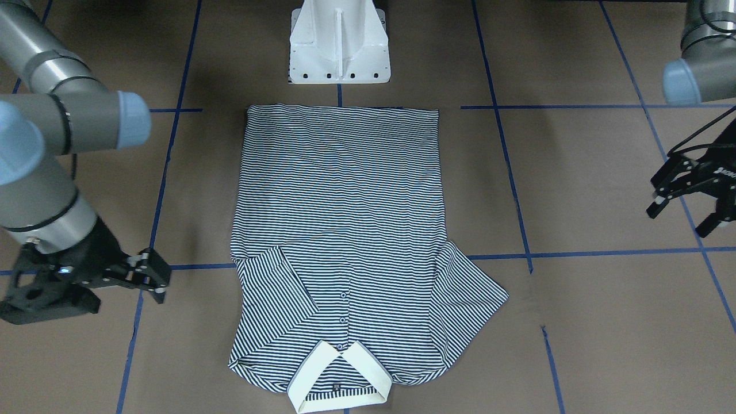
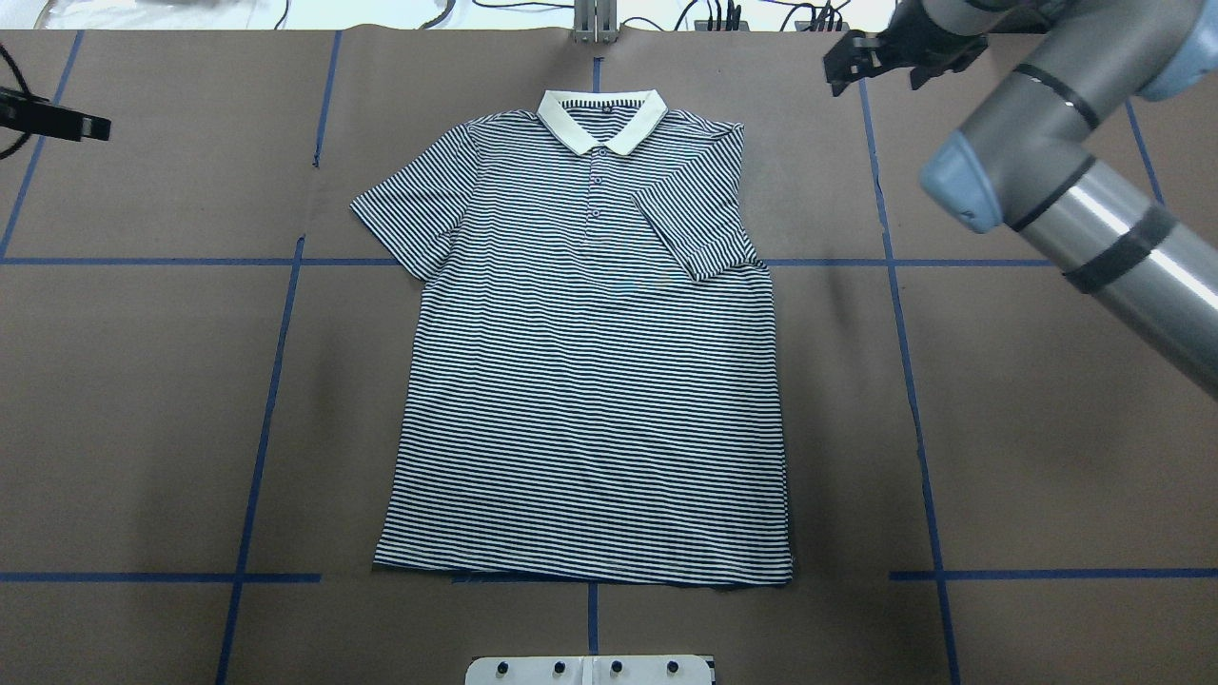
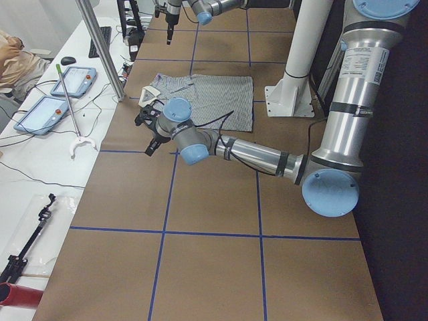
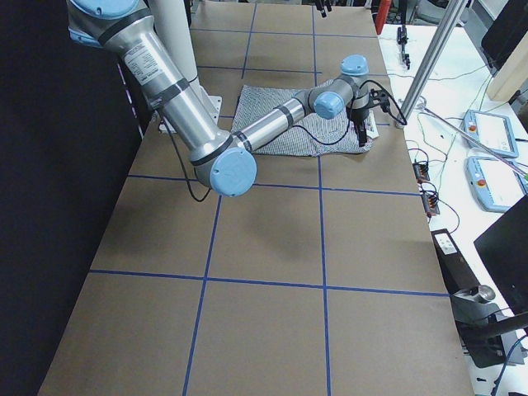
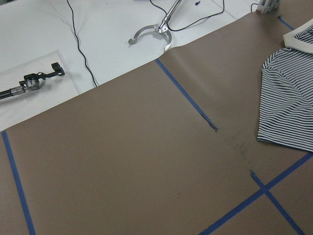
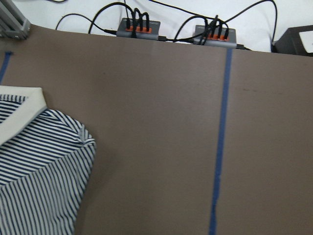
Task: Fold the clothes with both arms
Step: 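Withdraw the right arm while the left arm moves toward the other sleeve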
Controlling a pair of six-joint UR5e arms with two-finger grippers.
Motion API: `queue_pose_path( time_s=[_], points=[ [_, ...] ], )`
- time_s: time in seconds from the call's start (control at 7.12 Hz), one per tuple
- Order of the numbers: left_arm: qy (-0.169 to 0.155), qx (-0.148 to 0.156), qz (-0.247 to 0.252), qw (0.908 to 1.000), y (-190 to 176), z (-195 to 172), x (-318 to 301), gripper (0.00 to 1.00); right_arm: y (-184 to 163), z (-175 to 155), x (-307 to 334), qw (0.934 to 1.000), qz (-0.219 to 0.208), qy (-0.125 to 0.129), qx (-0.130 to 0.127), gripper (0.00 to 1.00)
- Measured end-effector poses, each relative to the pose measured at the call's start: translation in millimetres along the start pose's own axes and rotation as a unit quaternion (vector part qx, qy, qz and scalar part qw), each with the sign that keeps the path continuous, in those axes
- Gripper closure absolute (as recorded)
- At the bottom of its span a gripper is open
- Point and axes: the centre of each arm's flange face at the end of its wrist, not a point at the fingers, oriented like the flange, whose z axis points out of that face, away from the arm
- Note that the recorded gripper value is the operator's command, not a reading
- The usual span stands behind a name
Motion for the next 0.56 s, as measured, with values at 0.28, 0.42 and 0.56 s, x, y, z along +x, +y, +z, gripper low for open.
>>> queue_pose_path(
  time_s=[0.28,0.42,0.56],
  points=[
    [-0.022,0.008,-0.074,0.9970,-11,82,68,0.29,14,-21,89,0.9995,-0.027,-0.006,-0.013,0.00],
    [-0.043,0.014,-0.095,0.9945,-15,124,89,0.29,20,-27,111,0.9993,-0.033,-0.010,-0.017,0.00],
    [-0.062,0.019,-0.101,0.9928,-18,158,103,0.29,24,-29,120,0.9991,-0.035,-0.012,-0.019,0.00]
  ],
)
